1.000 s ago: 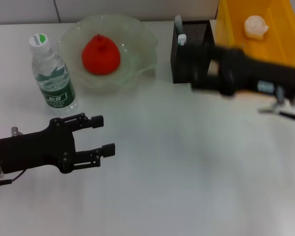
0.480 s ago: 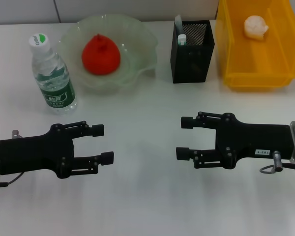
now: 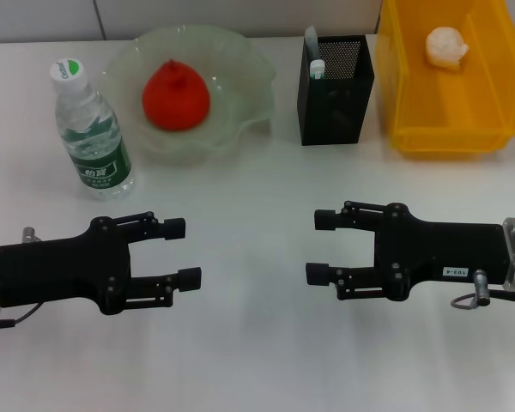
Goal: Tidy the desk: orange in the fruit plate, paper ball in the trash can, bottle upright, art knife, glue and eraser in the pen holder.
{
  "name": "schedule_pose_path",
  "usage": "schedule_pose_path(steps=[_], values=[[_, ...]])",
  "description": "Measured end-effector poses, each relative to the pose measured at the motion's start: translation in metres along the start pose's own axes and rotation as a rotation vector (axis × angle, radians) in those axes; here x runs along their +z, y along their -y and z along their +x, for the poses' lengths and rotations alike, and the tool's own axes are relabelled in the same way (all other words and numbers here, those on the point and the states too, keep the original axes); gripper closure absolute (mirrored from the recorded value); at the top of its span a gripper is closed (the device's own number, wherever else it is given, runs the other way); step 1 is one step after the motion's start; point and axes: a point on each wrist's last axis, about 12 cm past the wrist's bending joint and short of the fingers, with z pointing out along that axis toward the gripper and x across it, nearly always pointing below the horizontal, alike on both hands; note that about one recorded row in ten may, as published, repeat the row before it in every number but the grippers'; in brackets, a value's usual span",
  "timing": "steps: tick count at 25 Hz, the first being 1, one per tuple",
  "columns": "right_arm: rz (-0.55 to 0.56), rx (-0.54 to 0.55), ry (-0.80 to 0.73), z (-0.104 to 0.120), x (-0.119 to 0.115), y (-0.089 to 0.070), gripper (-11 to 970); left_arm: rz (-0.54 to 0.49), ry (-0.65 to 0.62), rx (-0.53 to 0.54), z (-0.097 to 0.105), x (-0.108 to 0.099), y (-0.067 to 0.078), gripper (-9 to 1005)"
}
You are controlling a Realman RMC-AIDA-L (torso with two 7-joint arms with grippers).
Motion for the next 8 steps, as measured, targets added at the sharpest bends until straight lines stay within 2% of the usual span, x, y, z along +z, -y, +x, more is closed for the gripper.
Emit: schedule_pose_path(steps=[8], values=[[0.004,0.002,-0.001,0.0007,0.0000,0.0002,153,0.003,-0.001,0.005,-0.0017,0.0005,-0.0010,211]])
